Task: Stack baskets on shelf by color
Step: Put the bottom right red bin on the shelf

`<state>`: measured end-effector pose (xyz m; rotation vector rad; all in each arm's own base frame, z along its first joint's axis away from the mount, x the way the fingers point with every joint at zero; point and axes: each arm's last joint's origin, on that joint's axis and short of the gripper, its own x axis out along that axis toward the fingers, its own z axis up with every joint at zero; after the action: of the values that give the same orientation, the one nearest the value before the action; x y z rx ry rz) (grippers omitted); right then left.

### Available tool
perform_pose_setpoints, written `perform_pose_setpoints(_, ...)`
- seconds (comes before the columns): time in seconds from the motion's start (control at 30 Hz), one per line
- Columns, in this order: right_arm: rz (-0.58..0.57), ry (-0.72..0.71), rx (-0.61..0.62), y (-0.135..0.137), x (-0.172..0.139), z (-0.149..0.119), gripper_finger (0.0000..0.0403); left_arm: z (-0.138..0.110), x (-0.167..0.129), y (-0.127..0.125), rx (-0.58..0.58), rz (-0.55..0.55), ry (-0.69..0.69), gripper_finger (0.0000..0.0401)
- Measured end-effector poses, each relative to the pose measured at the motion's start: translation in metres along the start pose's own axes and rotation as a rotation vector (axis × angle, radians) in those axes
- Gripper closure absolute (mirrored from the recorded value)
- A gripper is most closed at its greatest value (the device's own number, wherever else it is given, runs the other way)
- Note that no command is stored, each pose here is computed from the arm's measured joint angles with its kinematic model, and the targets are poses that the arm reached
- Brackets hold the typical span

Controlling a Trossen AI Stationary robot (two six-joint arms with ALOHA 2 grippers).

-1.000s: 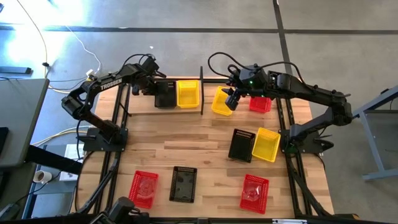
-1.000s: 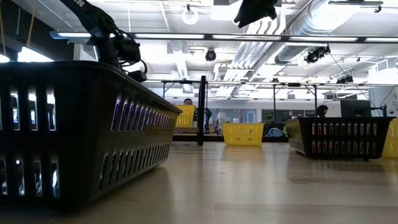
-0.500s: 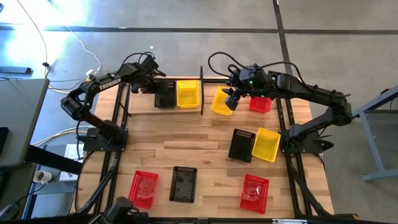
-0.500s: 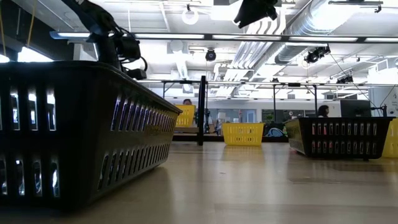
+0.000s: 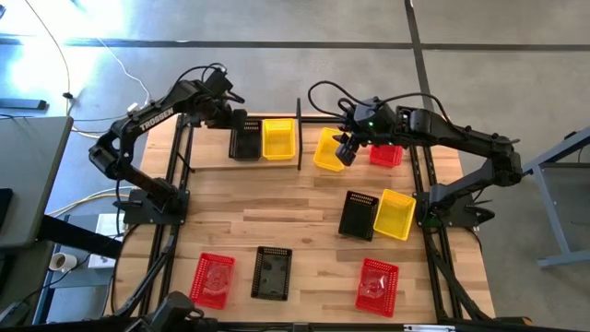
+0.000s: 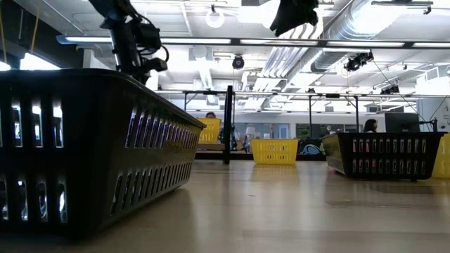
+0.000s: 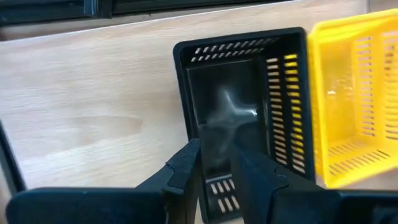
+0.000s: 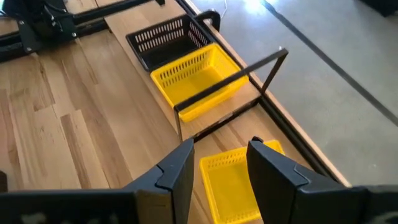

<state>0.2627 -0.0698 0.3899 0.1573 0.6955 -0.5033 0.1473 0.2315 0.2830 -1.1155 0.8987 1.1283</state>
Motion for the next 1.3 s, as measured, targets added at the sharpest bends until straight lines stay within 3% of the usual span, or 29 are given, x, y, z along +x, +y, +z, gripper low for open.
perform_pose_setpoints(0.23, 0.084, 0.074, 0.067, 0.002, 0.0, -0.006, 0.0269, -0.018, -0.042, -0.019, 0.13, -0.117, -0.071, 0.0323)
perform_pose_setpoints(0.47, 0.185, 0.237, 0.212, 0.006, -0.003, -0.018, 0.0269, -0.063, -0.082, -0.038, 0.211, -0.23, -0.152, 0.0323)
perform_pose_setpoints(0.67, 0.211, 0.374, 0.273, 0.027, -0.012, -0.033, 0.0269, -0.105, -0.098, -0.06, 0.311, -0.3, -0.151, 0.0323)
perform_pose_setpoints(1.03, 0.138, 0.452, 0.507, 0.086, -0.042, -0.061, 0.0269, -0.168, -0.109, -0.087, 0.553, -0.386, -0.123, 0.0323)
perform_pose_setpoints(1.3, 0.025, 0.494, 0.643, 0.118, -0.074, -0.094, 0.0269, -0.199, -0.116, -0.094, 0.682, -0.457, -0.09, 0.0323)
